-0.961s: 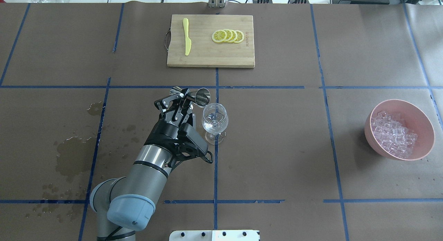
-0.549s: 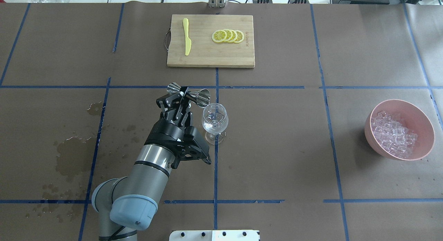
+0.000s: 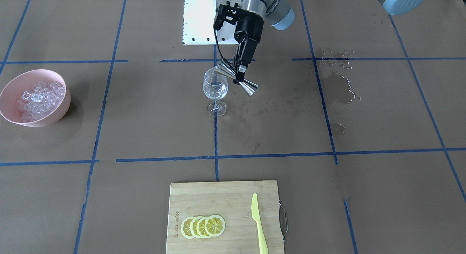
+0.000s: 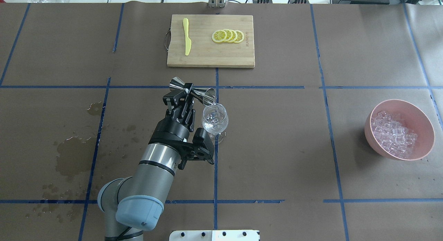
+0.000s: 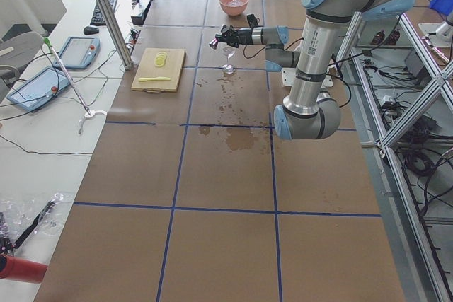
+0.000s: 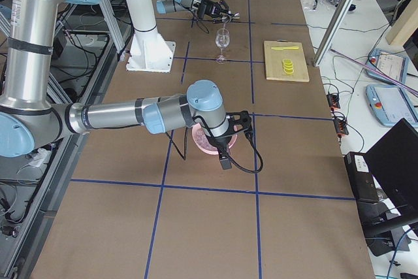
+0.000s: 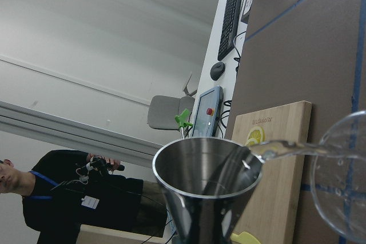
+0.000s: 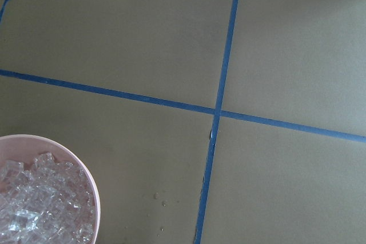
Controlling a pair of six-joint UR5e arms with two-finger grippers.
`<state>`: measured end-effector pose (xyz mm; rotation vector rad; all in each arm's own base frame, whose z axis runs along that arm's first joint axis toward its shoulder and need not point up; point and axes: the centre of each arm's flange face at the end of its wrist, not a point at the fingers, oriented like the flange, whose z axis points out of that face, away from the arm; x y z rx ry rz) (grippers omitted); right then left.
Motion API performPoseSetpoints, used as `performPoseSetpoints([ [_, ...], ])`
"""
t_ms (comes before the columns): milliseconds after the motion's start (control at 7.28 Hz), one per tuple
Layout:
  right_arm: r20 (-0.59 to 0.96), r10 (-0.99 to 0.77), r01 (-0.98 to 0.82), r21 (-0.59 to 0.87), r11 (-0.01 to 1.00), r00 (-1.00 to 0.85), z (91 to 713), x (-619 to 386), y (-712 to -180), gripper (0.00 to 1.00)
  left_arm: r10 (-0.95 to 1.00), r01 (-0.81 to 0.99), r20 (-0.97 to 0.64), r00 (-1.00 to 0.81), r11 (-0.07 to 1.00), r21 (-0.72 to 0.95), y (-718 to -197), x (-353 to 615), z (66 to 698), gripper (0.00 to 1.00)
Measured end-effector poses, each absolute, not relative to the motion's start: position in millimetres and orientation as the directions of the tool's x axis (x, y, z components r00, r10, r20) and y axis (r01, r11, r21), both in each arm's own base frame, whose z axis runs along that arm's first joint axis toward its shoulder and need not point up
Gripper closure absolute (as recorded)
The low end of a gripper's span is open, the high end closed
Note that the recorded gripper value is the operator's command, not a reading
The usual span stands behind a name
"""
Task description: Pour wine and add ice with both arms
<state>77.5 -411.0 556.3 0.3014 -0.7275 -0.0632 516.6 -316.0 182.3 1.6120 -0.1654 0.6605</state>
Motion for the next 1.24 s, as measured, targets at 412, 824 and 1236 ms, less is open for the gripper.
performPoseSetpoints([
  [412,0.647,-0.16,-0.049,0.292,0.955,0.746,556.3,77.9,-410.8,0.0,0.219,-0.568,0.594,0.774,-0.173,0.804,-317.2,513.9,183.1,1.0],
  [824,0.647,-0.158,-0.051,0.292,0.955,0.746,556.3,78.9,-410.6,0.0,0.188,-0.663,0.691,0.698,-0.196,0.723,-315.7,513.0,180.4,1.0],
  [1236,0.649,-0.155,-0.054,0.289,0.956,0.745,556.7,79.6,-410.2,0.0,0.169,-0.718,0.749,0.64,-0.214,0.662,-311.8,515.3,177.0,1.0],
])
